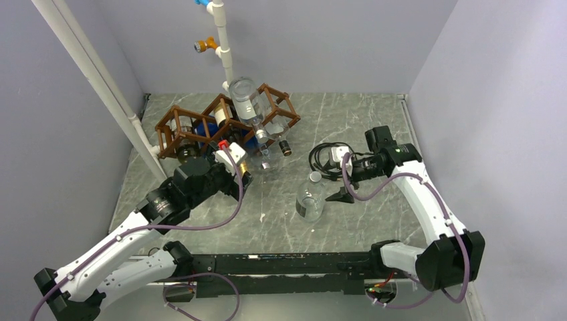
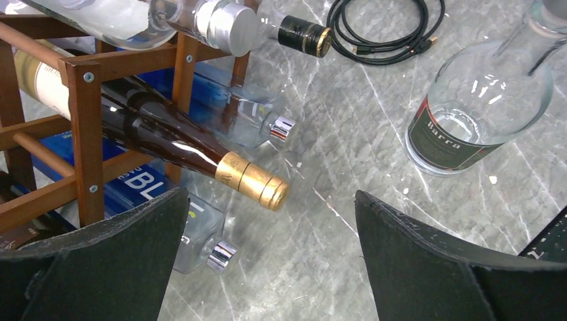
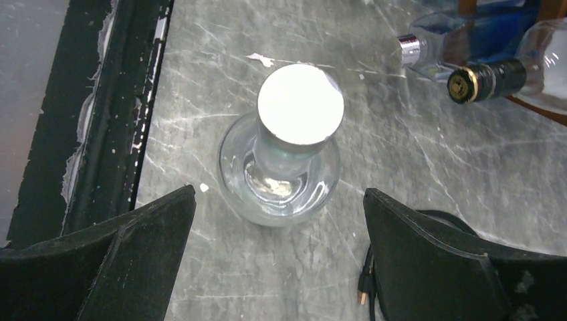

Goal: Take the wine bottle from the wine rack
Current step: Place the wine bottle at the center of the board.

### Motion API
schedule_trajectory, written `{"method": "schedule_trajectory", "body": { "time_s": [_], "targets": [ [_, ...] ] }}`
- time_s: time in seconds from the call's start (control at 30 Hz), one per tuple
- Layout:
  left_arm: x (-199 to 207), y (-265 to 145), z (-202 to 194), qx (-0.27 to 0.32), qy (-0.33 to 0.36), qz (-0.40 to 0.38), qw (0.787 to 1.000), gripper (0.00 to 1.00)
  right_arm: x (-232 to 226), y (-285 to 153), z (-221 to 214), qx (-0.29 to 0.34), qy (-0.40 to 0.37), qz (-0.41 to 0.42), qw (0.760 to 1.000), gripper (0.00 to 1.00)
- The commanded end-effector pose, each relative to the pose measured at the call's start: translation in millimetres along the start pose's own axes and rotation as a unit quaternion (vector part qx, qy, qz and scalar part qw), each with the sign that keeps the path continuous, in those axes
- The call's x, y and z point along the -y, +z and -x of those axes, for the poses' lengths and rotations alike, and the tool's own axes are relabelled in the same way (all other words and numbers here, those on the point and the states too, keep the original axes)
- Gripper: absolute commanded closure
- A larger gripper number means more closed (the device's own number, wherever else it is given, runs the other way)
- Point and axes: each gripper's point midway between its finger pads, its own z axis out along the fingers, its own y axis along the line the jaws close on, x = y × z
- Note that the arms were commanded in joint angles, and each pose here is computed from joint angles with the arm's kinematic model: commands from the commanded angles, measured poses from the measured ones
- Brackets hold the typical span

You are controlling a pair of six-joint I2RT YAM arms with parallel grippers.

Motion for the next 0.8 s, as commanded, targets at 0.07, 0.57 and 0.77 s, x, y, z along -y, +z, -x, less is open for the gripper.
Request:
{"method": "schedule_trajectory", "body": {
  "time_s": [0.07, 0.57, 0.77],
  "targets": [
    [-11.5, -2.5, 5.1, 0.011, 0.015, 0.027, 0.999, 0.0, 10.0, 11.1, 19.6, 0.001, -0.025, 0.025, 0.999, 0.01],
    [-17.0, -3.7, 4.1, 0.012, 0.01, 0.038, 0.999, 0.0, 7.2, 48.4, 22.1, -0.001, -0.017, 0.063, 0.998, 0.13],
    [-17.5, -2.9, 3.5, 0.01, 0.008, 0.038, 0.999, 0.01, 6.3, 53.8, 20.2, -0.001, -0.02, 0.065, 0.998, 0.22]
  ]
}}
